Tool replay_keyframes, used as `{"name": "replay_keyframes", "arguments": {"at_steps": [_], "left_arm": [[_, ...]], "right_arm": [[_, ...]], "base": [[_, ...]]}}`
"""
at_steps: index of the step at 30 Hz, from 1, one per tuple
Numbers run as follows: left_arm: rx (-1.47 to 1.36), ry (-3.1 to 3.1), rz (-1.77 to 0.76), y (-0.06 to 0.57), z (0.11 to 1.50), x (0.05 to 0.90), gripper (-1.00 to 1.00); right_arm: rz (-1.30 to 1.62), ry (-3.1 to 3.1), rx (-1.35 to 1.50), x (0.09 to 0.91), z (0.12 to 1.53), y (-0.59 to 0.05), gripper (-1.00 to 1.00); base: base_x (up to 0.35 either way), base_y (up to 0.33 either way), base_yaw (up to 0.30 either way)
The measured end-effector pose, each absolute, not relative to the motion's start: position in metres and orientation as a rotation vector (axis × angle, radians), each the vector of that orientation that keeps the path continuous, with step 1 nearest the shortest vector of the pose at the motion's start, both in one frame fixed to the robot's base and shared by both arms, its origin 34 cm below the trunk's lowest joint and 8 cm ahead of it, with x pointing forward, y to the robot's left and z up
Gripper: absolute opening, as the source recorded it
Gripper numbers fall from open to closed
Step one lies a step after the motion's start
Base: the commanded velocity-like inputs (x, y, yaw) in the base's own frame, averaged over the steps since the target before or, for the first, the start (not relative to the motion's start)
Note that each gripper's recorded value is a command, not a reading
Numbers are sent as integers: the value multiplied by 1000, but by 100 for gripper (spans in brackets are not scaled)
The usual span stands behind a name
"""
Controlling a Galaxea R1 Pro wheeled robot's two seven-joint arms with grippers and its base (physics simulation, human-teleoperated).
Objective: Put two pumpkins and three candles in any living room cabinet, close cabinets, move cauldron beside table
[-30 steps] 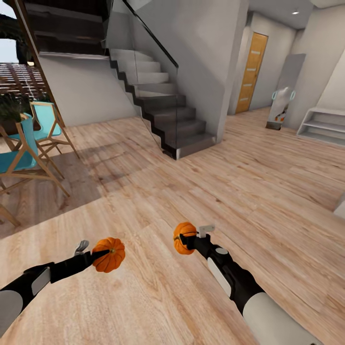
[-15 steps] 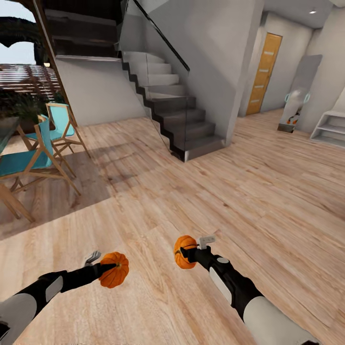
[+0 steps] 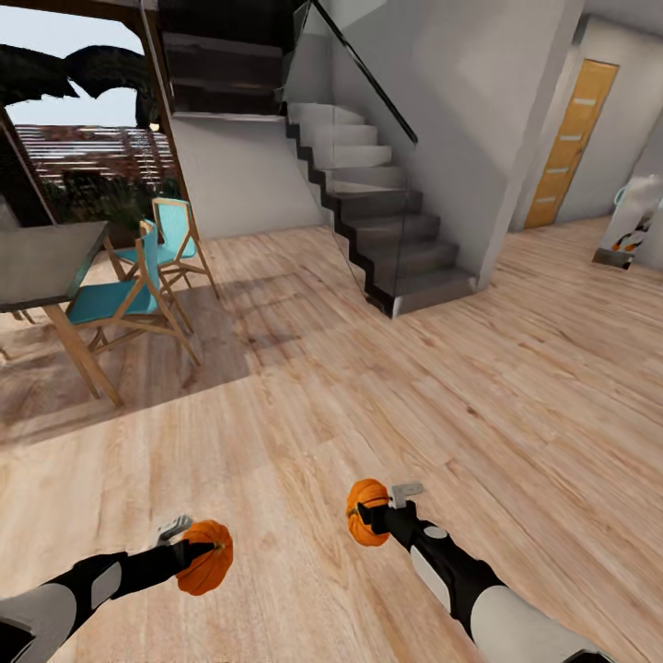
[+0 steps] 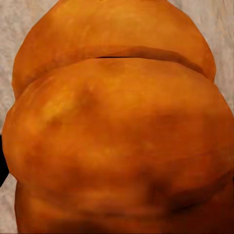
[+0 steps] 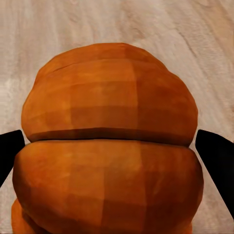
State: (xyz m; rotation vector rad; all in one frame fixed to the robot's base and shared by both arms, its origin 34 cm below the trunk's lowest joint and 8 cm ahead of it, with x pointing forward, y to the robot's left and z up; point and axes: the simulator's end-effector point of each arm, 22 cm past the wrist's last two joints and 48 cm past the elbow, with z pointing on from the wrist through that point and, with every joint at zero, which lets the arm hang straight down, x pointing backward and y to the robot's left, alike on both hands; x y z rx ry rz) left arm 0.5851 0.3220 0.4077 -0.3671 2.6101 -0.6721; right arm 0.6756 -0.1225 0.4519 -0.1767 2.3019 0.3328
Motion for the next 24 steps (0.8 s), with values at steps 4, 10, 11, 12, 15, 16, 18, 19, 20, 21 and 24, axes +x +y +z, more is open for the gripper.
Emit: {"name": "replay_keyframes", "arguments": {"at_steps": [4, 10, 11, 12, 15, 16, 18, 19, 20, 21, 24], "left_arm": [[-427, 2627, -681, 318, 403, 564, -100], [-423, 2663, -674, 313, 403, 545, -100], [-408, 2673, -662, 315, 402, 539, -100], [-417, 2662, -657, 315, 403, 540, -100], [-393, 2670, -629, 313, 402, 532, -100], [-387, 2676, -636, 306, 401, 527, -100], [-380, 2680, -645, 298, 402, 523, -100], [-385, 2678, -648, 296, 404, 523, -100], [-386, 2677, -651, 295, 405, 523, -100], [-384, 2679, -658, 291, 407, 522, -100], [-379, 2687, -669, 285, 410, 518, -100]], "right_arm": [[267, 2353, -307, 656, 437, -131, -100], [257, 2375, -333, 649, 441, -133, -100], [255, 2381, -334, 647, 441, -134, -100], [250, 2386, -334, 644, 440, -136, -100], [236, 2379, -332, 637, 438, -145, -100], [229, 2375, -330, 633, 436, -149, -100], [223, 2363, -327, 629, 438, -152, -100], [224, 2360, -327, 629, 440, -152, -100], [225, 2360, -327, 629, 441, -152, -100], [226, 2358, -326, 629, 443, -152, -100], [228, 2357, -326, 629, 449, -152, -100]], "base": [[0, 0, 288], [0, 0, 288], [0, 0, 288], [0, 0, 288], [0, 0, 288], [0, 0, 288], [0, 0, 288], [0, 0, 288], [0, 0, 288], [0, 0, 288], [0, 0, 288]]}}
